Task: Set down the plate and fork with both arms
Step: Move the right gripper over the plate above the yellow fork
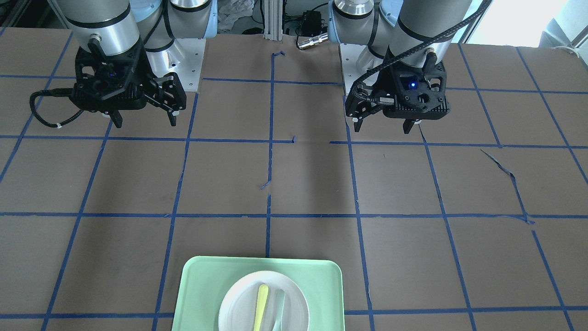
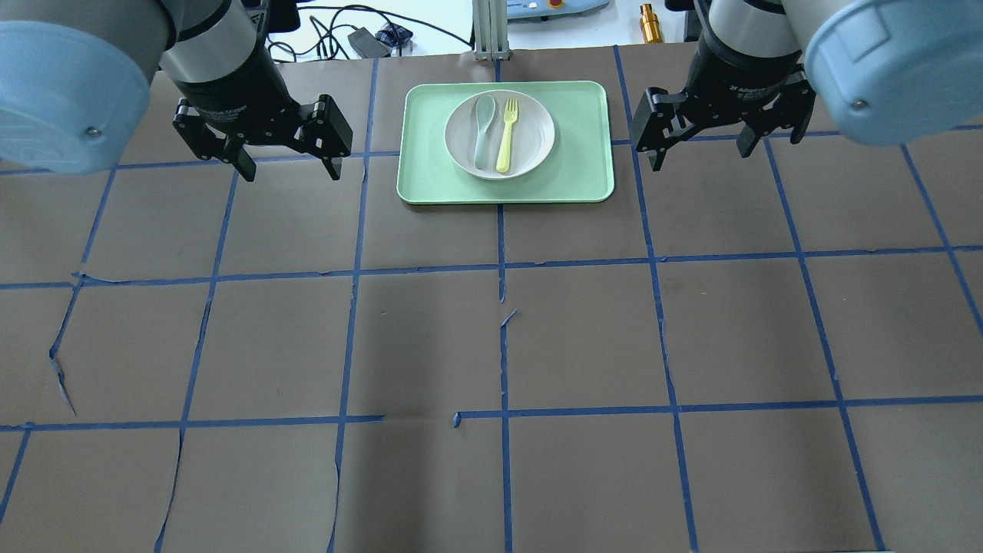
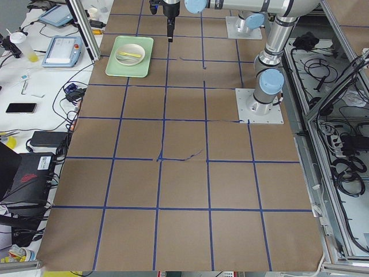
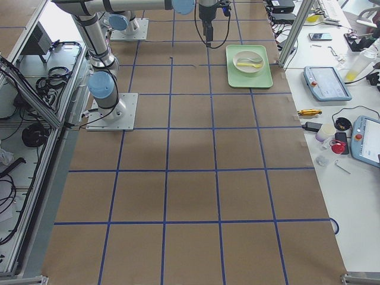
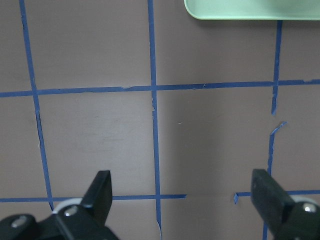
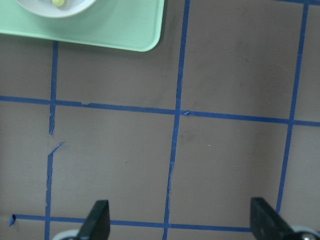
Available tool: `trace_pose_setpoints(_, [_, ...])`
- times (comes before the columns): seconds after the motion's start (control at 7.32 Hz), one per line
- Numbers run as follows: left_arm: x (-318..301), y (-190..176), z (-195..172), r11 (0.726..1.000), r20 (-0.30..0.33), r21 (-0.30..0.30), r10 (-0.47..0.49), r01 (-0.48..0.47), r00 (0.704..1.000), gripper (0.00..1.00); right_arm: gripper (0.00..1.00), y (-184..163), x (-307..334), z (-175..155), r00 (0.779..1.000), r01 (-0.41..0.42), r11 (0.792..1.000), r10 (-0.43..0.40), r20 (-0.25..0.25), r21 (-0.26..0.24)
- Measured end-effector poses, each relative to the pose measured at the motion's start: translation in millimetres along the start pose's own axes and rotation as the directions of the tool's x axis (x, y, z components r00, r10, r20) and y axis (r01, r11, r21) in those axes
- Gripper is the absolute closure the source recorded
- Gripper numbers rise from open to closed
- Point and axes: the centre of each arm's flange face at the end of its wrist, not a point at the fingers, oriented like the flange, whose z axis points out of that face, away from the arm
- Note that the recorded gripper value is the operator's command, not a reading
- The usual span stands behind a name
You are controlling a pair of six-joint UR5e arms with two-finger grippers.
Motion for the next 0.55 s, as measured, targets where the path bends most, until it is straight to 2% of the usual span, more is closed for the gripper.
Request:
trace_pose_setpoints(0.27, [0, 0, 1, 1.000, 0.000, -0.003, 0.000, 0.000, 1.000, 0.00, 0.00, -30, -18, 24, 1.000, 0.014, 0.998, -0.014, 0.002, 0.055])
trace_pose_setpoints(0.55, [0, 0, 2, 1.000, 0.000, -0.006, -0.001, 0.001, 1.000, 0.00, 0.00, -65, -68, 64, 0.998, 0.062, 0.993, -0.064, 0.018, 0.098])
